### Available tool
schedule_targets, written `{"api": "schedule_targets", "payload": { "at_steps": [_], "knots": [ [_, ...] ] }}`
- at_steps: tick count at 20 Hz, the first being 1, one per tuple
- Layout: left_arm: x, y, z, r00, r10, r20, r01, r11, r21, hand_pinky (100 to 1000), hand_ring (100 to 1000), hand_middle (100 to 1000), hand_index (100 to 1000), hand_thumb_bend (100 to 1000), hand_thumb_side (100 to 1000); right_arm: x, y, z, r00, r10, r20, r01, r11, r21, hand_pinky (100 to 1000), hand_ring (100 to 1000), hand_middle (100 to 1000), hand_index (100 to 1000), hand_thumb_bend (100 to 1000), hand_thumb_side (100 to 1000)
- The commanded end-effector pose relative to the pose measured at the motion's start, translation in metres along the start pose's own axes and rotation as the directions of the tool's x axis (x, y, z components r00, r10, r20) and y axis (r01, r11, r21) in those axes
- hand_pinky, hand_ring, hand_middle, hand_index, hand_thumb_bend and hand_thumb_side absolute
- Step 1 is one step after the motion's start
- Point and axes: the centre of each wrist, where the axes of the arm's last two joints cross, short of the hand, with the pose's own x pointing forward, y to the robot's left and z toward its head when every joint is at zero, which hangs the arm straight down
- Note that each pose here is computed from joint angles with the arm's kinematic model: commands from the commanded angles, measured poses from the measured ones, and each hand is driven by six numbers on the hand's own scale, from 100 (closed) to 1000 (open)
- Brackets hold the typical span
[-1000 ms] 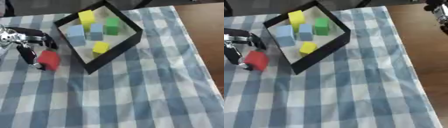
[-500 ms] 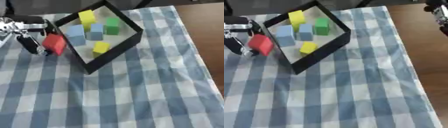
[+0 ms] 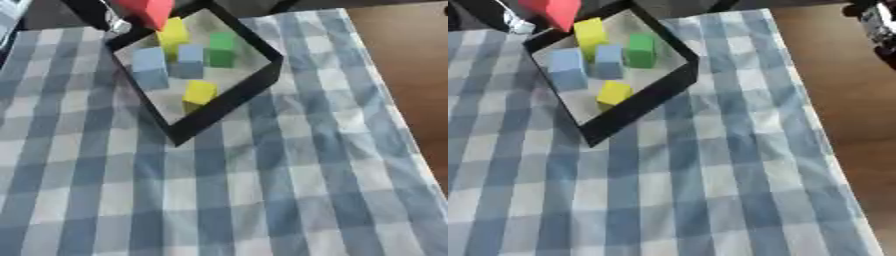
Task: Pick up objects on the table and place them in the box.
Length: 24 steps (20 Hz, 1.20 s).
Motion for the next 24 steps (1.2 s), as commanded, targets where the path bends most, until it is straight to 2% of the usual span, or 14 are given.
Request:
{"api": "schedule_targets", "payload": {
  "at_steps": [1, 6, 12, 18, 20, 24],
  "knots": [
    [0.006, 0.004, -0.018, 1.000, -0.001, -0.004, 0.001, 1.000, 0.018, 693, 680, 609, 681, 178, 100, 0.009, -0.006, -0.003, 0.999, 0.013, 0.029, -0.013, 1.000, 0.001, 907, 771, 707, 754, 100, 524],
    [0.010, -0.014, -0.046, 1.000, 0.015, -0.001, -0.015, 1.000, -0.024, 691, 680, 612, 685, 204, 100, 0.009, -0.004, -0.004, 1.000, 0.009, 0.028, -0.009, 1.000, 0.007, 907, 770, 706, 753, 100, 525],
    [0.016, -0.039, -0.076, 0.999, 0.045, -0.027, -0.046, 0.998, -0.046, 691, 681, 615, 693, 283, 100, 0.010, -0.001, -0.007, 0.999, -0.005, 0.036, 0.004, 1.000, 0.018, 907, 770, 706, 753, 100, 527],
    [0.014, -0.063, -0.093, 0.998, 0.039, -0.050, -0.043, 0.995, -0.089, 715, 696, 630, 704, 407, 100, 0.011, 0.001, -0.007, 0.999, -0.011, 0.038, 0.010, 1.000, 0.021, 907, 769, 706, 752, 100, 530],
    [0.013, -0.070, -0.095, 0.998, 0.043, -0.053, -0.048, 0.994, -0.097, 722, 705, 643, 716, 456, 123, 0.011, 0.001, -0.007, 0.999, -0.012, 0.036, 0.011, 1.000, 0.022, 908, 769, 706, 752, 100, 530],
    [0.010, -0.082, -0.098, 0.997, 0.046, -0.064, -0.054, 0.992, -0.116, 751, 755, 711, 789, 577, 224, 0.011, 0.001, -0.008, 0.999, -0.014, 0.036, 0.013, 1.000, 0.022, 908, 769, 706, 752, 100, 530]
  ]
}}
